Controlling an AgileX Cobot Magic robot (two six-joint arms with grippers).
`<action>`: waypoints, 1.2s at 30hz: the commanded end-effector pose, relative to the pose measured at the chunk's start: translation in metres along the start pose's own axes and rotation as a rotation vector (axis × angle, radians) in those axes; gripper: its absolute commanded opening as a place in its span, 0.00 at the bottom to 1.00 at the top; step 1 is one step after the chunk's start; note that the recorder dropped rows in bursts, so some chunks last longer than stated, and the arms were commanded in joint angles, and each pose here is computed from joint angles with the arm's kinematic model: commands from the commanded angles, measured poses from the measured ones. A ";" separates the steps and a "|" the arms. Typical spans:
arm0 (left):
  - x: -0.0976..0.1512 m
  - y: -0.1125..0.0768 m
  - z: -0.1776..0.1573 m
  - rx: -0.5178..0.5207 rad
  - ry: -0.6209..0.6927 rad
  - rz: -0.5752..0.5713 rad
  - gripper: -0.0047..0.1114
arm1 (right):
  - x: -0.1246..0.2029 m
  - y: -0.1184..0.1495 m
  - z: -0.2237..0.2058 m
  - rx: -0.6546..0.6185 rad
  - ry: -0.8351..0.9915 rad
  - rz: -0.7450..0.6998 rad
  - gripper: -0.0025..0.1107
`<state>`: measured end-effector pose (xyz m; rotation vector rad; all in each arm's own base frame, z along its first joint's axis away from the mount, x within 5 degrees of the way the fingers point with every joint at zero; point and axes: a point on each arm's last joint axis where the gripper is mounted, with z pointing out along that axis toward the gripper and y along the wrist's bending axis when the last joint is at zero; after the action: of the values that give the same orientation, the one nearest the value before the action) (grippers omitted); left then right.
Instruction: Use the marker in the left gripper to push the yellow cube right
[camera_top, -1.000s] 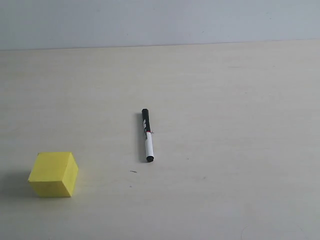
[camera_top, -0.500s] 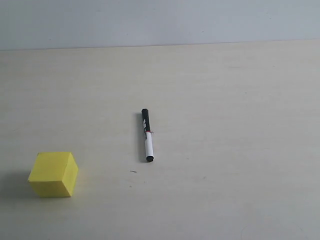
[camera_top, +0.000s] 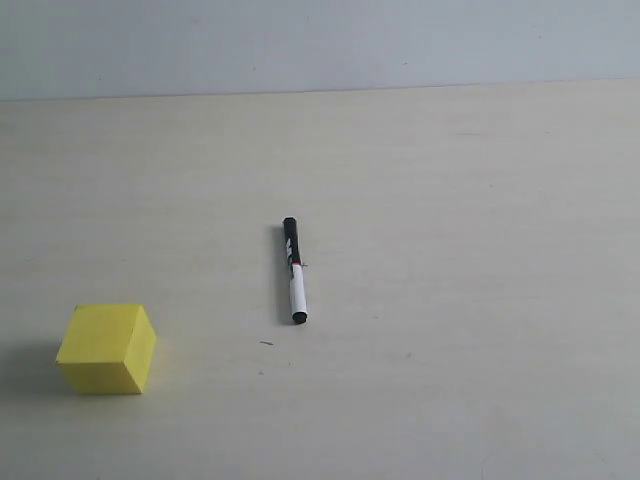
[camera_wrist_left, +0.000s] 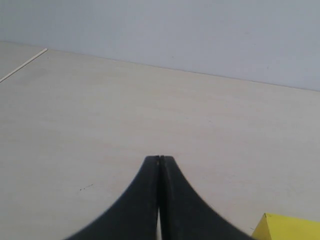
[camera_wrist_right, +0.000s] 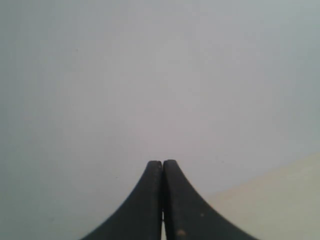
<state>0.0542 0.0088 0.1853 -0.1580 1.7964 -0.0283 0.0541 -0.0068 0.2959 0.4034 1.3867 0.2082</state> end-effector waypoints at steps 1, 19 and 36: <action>0.001 0.000 0.000 0.000 0.000 -0.004 0.04 | 0.015 -0.006 -0.018 -0.020 -0.074 -0.041 0.02; -0.015 -0.010 -0.002 0.127 -0.172 -0.105 0.04 | 0.077 -0.029 -0.012 0.043 0.204 -0.008 0.02; -0.169 -0.034 -0.039 0.339 -0.512 -0.382 0.04 | 0.077 -0.035 -0.012 0.074 0.211 -0.280 0.02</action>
<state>0.0335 -0.0098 0.3465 -0.1696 0.9963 -0.6278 0.0529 -0.0073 0.2127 0.2588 1.6420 -0.0121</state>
